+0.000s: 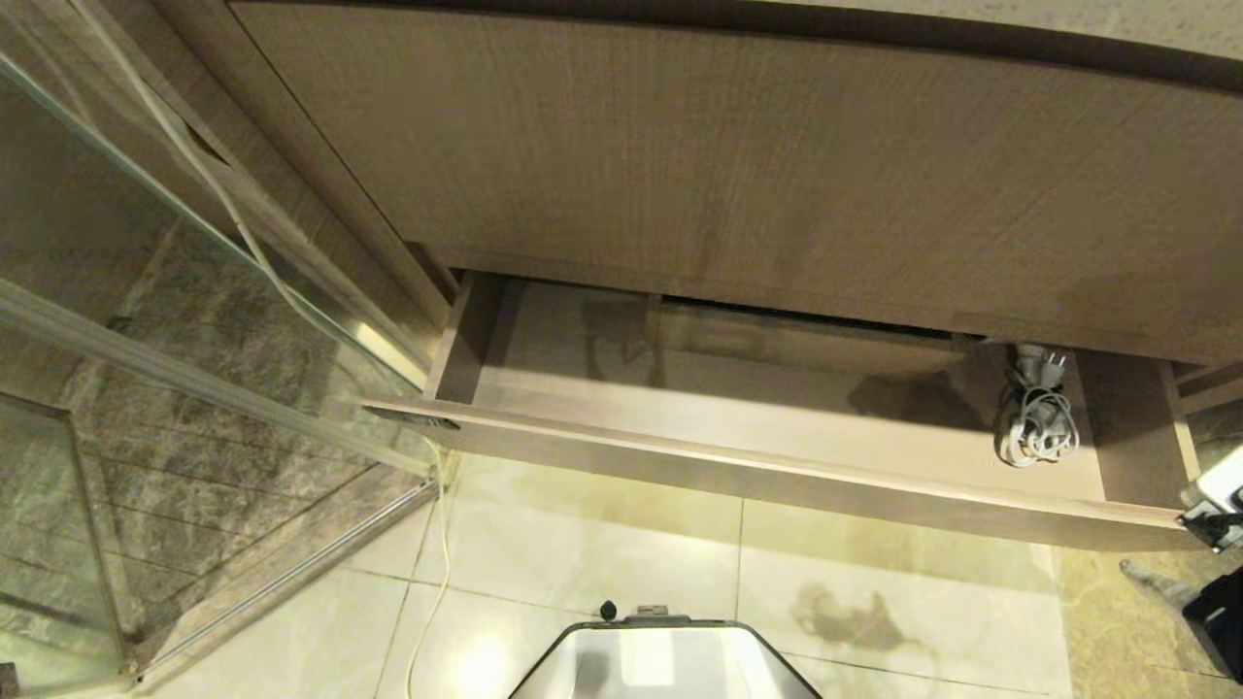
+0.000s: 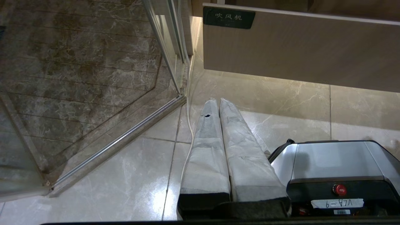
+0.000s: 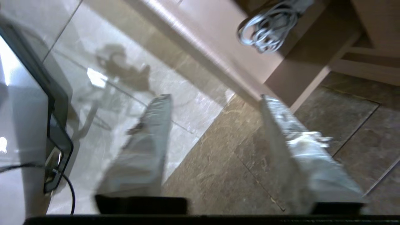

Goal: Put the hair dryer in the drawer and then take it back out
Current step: Pull open the drawer, then take the hairdryer out

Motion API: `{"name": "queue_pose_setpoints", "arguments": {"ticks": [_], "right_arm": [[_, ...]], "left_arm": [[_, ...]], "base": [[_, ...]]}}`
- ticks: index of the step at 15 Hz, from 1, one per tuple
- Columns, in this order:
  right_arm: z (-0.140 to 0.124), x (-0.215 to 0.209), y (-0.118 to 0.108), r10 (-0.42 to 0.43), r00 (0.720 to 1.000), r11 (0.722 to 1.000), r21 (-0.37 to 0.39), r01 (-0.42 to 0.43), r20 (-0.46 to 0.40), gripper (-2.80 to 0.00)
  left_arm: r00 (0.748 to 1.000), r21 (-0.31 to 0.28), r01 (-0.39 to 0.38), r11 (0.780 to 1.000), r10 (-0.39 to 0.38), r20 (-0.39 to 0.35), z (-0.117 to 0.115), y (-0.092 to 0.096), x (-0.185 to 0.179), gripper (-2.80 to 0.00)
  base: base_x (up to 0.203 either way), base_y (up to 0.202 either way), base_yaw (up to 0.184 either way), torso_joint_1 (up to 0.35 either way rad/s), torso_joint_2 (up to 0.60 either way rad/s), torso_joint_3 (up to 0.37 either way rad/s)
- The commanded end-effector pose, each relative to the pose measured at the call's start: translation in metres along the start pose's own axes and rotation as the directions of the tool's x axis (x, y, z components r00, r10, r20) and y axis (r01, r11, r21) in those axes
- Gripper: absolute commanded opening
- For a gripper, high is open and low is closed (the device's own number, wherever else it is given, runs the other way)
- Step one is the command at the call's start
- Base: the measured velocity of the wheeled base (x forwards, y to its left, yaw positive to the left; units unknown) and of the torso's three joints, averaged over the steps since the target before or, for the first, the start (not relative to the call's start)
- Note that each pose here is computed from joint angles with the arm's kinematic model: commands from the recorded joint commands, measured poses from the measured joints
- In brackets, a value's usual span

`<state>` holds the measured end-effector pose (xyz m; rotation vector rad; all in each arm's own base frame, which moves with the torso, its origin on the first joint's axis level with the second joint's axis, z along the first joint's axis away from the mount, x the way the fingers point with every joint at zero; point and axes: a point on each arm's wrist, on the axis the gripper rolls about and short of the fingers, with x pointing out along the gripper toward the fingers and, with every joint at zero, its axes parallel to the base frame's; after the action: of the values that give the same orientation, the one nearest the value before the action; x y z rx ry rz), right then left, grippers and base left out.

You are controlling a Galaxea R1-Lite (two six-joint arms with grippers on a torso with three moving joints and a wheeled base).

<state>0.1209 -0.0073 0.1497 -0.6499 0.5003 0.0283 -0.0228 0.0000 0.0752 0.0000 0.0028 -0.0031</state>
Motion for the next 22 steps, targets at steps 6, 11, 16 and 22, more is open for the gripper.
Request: {"name": "queue_pose_setpoints", "arguments": {"ticks": [6, 11, 16, 22], "right_arm": [[0.013, -0.009, -0.026, -0.130, 0.991, 0.990, 0.053, 0.129, 0.029, -2.80], [0.014, 0.031, -0.045, -0.117, 0.987, 0.981, 0.144, 0.132, -0.110, -2.80], [0.012, 0.086, -0.072, -0.093, 0.969, 0.963, 0.227, 0.146, -0.227, -2.80], [0.006, 0.156, -0.095, -0.065, 0.955, 0.908, 0.379, 0.177, -0.289, 0.00]], "left_arm": [[1.000, 0.000, 0.000, 1.000, 0.000, -0.002, 0.000, 0.000, 0.000, -2.80], [1.000, 0.000, 0.000, 1.000, 0.000, -0.002, 0.000, 0.000, 0.000, -2.80], [1.000, 0.000, 0.000, 1.000, 0.000, -0.002, 0.000, 0.000, 0.000, -2.80], [1.000, 0.000, 0.000, 1.000, 0.000, -0.002, 0.000, 0.000, 0.000, -2.80]], "base": [[0.000, 0.000, 0.000, 0.000, 0.00, 0.000], [0.000, 0.000, 0.000, 0.000, 0.00, 0.000], [0.000, 0.000, 0.000, 0.000, 0.00, 0.000], [0.000, 0.000, 0.000, 0.000, 0.00, 0.000]]}}
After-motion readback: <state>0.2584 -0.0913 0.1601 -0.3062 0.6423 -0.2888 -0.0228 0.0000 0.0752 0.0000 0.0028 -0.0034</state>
